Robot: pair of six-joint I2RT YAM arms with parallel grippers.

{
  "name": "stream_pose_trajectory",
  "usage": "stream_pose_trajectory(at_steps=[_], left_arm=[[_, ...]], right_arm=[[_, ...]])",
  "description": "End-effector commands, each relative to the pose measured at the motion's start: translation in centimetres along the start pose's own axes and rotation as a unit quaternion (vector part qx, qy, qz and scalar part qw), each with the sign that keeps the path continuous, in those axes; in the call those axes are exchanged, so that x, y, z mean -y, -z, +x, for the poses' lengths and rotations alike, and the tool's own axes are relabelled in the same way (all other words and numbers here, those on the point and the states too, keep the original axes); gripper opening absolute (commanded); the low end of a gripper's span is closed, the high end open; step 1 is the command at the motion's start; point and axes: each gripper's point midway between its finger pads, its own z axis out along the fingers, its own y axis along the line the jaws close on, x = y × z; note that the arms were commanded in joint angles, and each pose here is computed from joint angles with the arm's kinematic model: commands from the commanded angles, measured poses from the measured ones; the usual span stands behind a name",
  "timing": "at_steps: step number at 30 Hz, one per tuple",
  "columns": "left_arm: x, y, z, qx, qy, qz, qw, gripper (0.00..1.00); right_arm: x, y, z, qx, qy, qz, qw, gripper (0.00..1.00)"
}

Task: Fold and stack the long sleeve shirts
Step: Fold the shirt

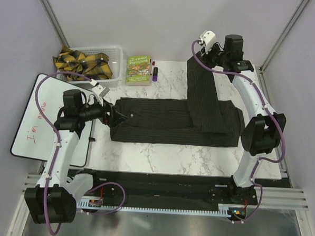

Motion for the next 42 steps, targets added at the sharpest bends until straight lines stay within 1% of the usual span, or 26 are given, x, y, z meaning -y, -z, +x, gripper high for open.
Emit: stream_pose_trajectory(at_steps=[1, 2, 4, 5, 7, 10, 14, 17, 18, 20, 22, 27, 32, 36, 42], left_arm=[[0.0, -0.2, 0.2, 0.006, -0.035, 0.013, 0.999, 0.96], [-0.1, -0.3, 0.3, 0.005, -0.032, 0.011, 0.999, 0.96], [-0.5, -0.5, 0.9, -0.001, -0.024, 0.006, 1.0, 0.96], [-0.5, -0.5, 0.9, -0.001, -0.025, 0.003, 1.0, 0.96], [-0.7, -0.5, 1.1, -0.002, -0.026, -0.002, 1.0, 0.96], [-0.9, -0.5, 1.2, -0.003, -0.029, -0.004, 1.0, 0.96], [-1.4, -0.7, 1.2, -0.007, -0.032, -0.007, 0.999, 0.96], [-1.8, -0.9, 1.0, -0.01, -0.033, -0.009, 0.999, 0.96], [-1.9, -1.1, 1.1, -0.012, -0.03, -0.007, 0.999, 0.95], [-2.1, -1.2, 1.0, -0.013, -0.027, -0.006, 1.0, 0.95], [-2.6, -1.5, 1.1, -0.017, -0.02, -0.011, 1.0, 0.95], [-4.4, -1.6, 1.5, -0.031, -0.007, -0.052, 0.998, 0.92], [-4.9, -1.8, 1.7, -0.036, 0.009, -0.058, 0.998, 0.91], [-5.7, -1.8, 1.8, -0.042, 0.017, -0.076, 0.996, 0.9], [-6.0, -2.0, 2.0, -0.046, 0.022, -0.079, 0.996, 0.9]], right_arm=[[3.6, 0.0, -5.3, 0.085, 0.06, 0.044, 0.994, 0.0], [4.0, -0.1, -6.0, 0.102, 0.071, 0.051, 0.991, 0.0], [4.3, -0.8, -6.2, 0.113, 0.07, 0.055, 0.99, 0.0], [4.9, -0.8, -7.0, 0.13, 0.075, 0.068, 0.986, 0.0], [5.8, -1.1, -7.6, 0.143, 0.077, 0.087, 0.983, 0.0], [6.1, -1.3, -7.9, 0.15, 0.069, 0.09, 0.982, 0.0], [4.9, -0.7, -7.2, 0.138, 0.062, 0.085, 0.985, 0.0], [2.6, 0.2, -5.6, 0.119, 0.056, 0.071, 0.989, 0.0], [1.7, 0.7, -4.3, 0.099, 0.054, 0.075, 0.991, 0.0], [-1.2, 0.7, -3.3, 0.083, 0.056, 0.057, 0.993, 0.0], [-3.3, 0.3, -2.9, 0.06, 0.05, 0.06, 0.995, 0.0], [-8.6, 0.1, -1.6, 0.023, 0.027, 0.03, 0.999, 0.0], [-13.2, -1.1, -0.4, -0.021, 0.002, 0.017, 1.0, 0.0], [-16.7, -1.8, 0.0, -0.039, -0.018, -0.003, 0.999, 0.0], [-22.1, -3.0, -0.5, -0.046, -0.034, -0.036, 0.998, 0.0]])
